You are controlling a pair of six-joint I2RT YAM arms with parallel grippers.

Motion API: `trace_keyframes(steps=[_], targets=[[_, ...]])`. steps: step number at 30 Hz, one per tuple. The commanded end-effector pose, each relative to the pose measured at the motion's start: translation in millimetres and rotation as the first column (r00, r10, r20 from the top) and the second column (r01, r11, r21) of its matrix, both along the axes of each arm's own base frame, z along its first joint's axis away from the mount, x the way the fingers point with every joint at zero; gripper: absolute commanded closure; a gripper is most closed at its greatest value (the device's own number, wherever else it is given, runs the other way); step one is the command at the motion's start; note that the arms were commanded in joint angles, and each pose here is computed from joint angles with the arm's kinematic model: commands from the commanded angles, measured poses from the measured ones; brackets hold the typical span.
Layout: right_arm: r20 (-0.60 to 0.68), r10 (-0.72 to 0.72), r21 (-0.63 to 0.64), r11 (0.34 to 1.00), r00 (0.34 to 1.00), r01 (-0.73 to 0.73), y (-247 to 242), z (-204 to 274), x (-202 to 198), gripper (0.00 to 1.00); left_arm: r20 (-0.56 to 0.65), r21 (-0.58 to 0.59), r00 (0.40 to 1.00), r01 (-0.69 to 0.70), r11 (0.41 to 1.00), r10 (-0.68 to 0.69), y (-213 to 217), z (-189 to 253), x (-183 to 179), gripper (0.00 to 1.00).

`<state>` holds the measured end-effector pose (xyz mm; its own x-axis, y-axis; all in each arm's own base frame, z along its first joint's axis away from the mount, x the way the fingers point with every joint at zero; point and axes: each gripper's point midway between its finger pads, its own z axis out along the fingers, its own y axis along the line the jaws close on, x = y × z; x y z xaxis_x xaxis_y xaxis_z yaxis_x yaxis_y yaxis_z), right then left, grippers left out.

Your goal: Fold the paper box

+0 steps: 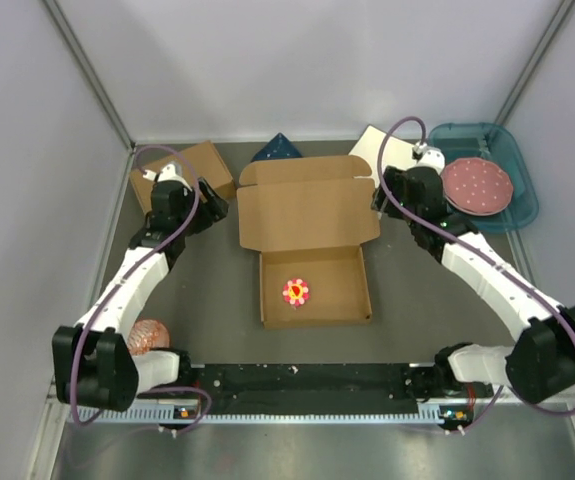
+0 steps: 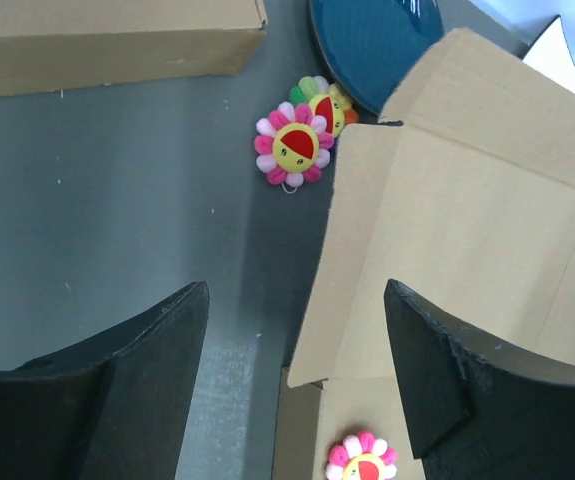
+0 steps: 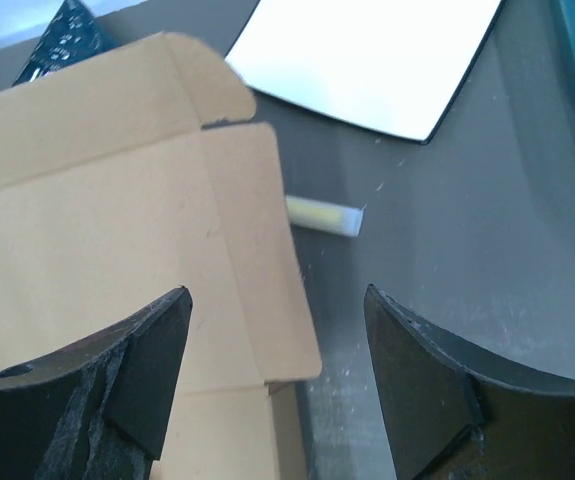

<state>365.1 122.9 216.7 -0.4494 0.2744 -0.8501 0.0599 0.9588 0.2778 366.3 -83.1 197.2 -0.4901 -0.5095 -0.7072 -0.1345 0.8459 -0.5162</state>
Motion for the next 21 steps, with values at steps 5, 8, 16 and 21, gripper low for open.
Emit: trace_keyframes(steps=[5, 8, 16, 21], targets=[[0.199, 0.064, 0.141, 0.986, 0.978, -0.094, 0.6, 28.8, 60.9, 0.18, 0.227, -0.149, 0.968, 0.141, 0.979, -0.105, -9.6, 24.3, 33.0, 0.19], [0.179, 0.137, 0.197, 0.965, 0.974, -0.172, 5.9, 14.6, 65.3, 0.15, 0.223, -0.168, 0.966, 0.170, 0.971, -0.130, -6.8, 22.0, 36.6, 0.17], [0.080, 0.229, 0.208, 0.948, 0.970, -0.241, 18.8, -31.3, 87.0, 0.16, 0.185, -0.178, 0.967, 0.209, 0.962, -0.176, -3.2, 4.7, 50.7, 0.16], [0.042, 0.266, 0.222, 0.937, 0.963, -0.269, 26.8, -43.7, 94.2, 0.20, 0.171, -0.210, 0.947, 0.304, 0.929, -0.271, -17.8, -1.6, 51.3, 0.17]])
